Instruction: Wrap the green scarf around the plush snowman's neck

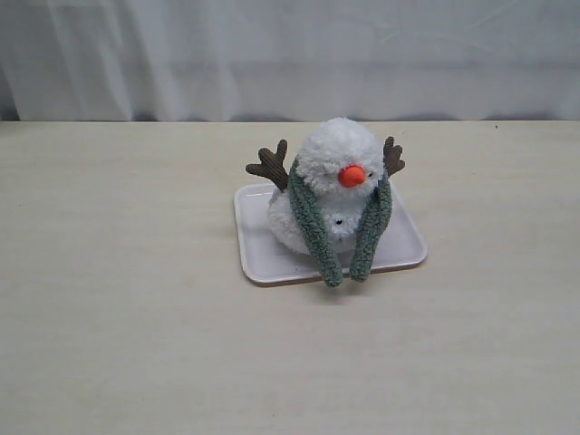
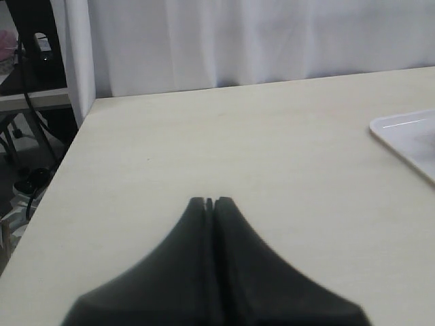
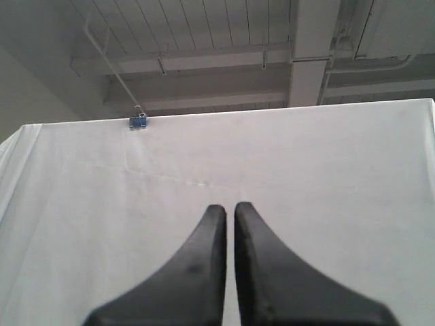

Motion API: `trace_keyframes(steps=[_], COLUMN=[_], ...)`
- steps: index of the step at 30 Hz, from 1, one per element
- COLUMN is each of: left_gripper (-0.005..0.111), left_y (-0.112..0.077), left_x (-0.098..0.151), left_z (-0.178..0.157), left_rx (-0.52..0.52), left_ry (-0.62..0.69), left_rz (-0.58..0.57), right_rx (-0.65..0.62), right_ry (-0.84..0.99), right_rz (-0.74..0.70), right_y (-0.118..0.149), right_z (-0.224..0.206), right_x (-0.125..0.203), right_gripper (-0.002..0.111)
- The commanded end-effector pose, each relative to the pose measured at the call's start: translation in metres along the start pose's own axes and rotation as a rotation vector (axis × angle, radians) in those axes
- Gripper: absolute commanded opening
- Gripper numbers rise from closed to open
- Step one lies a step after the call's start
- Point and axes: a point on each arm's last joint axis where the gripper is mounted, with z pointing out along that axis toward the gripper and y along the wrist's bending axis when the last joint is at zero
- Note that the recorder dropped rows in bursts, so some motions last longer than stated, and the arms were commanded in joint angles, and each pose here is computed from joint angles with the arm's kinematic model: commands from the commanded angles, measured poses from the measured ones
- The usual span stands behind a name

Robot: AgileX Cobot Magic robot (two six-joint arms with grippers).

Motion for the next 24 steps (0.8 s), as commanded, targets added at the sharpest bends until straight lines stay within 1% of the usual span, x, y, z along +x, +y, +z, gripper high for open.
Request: trace_keyframes(steps=[1, 5, 8, 15, 24], left_gripper=[0.000, 0.000, 0.000, 0.000, 0.000], left_y=[0.000, 0.000, 0.000, 0.000, 0.000], left_x=[0.000, 0.000, 0.000, 0.000, 0.000], left_z=[0.000, 0.000, 0.000, 0.000, 0.000], left_rx=[0.003, 0.003, 0.003, 0.003, 0.003], left_ry=[-0.011, -0.011, -0.011, -0.011, -0.011], left_rz=[-0.004, -0.004, -0.004, -0.004, -0.004], right_rx=[0.005, 0.052, 0.083, 0.078, 0.079], right_ry=[0.047, 0.109, 0.148, 0.173, 0.274], right_rz=[-0.026, -0.064, -0.087, -0.084, -0.080], right_y=[0.001, 0.002, 0.001, 0.001, -0.001], right_z=[0.000, -0.001, -0.002, -0.005, -0.012], right_x=[0.021, 0.042, 0.051, 0.074, 0.108], right_gripper=[0.004, 0.004, 0.004, 0.004, 0.004])
